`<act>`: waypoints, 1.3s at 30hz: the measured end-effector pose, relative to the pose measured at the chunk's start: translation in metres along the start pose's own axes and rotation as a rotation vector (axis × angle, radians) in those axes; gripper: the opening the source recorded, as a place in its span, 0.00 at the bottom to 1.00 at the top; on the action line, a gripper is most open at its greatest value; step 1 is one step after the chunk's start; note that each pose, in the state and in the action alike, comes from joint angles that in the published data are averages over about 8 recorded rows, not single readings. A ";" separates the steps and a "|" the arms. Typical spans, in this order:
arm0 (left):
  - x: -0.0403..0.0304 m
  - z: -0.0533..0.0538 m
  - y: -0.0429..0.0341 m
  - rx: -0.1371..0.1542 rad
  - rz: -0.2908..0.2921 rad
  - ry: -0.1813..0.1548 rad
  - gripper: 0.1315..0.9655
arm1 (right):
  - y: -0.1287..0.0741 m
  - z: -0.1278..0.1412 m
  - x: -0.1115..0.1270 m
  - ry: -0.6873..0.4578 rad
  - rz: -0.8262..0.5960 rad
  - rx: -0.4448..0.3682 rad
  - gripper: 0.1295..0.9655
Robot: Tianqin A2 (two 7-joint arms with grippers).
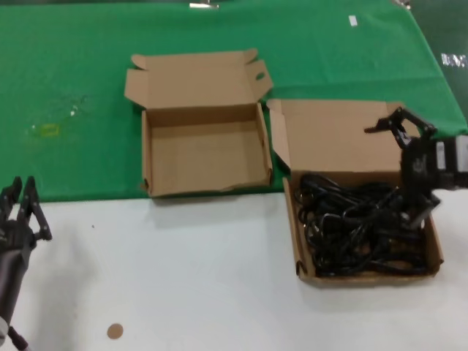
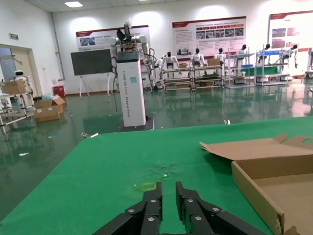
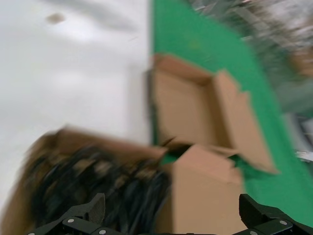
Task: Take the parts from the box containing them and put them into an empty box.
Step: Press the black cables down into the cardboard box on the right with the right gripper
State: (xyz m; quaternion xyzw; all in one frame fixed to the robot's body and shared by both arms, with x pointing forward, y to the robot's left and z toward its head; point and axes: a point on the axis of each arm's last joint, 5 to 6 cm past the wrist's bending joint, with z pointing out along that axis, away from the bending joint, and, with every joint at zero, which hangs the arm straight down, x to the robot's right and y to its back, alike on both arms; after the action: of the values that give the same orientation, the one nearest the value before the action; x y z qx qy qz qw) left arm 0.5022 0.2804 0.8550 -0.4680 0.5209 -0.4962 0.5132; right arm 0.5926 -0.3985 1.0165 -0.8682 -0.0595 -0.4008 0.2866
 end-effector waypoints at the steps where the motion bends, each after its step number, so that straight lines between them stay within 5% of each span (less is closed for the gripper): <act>1: 0.0000 0.000 0.0000 0.000 0.000 0.000 0.13 | 0.000 -0.002 0.004 -0.034 -0.028 -0.012 1.00; 15: 0.0000 0.000 0.0000 0.000 0.000 0.000 0.03 | 0.001 0.001 0.017 -0.255 -0.168 -0.133 1.00; 39: 0.0000 0.000 0.0000 0.000 0.000 0.000 0.02 | 0.014 0.039 0.014 -0.269 -0.176 -0.135 0.86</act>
State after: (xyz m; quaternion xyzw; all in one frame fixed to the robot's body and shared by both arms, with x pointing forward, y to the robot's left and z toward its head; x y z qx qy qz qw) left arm 0.5022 0.2804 0.8550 -0.4679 0.5210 -0.4961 0.5133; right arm 0.6327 -0.3906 1.0000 -0.9227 -0.1460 -0.3074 0.1810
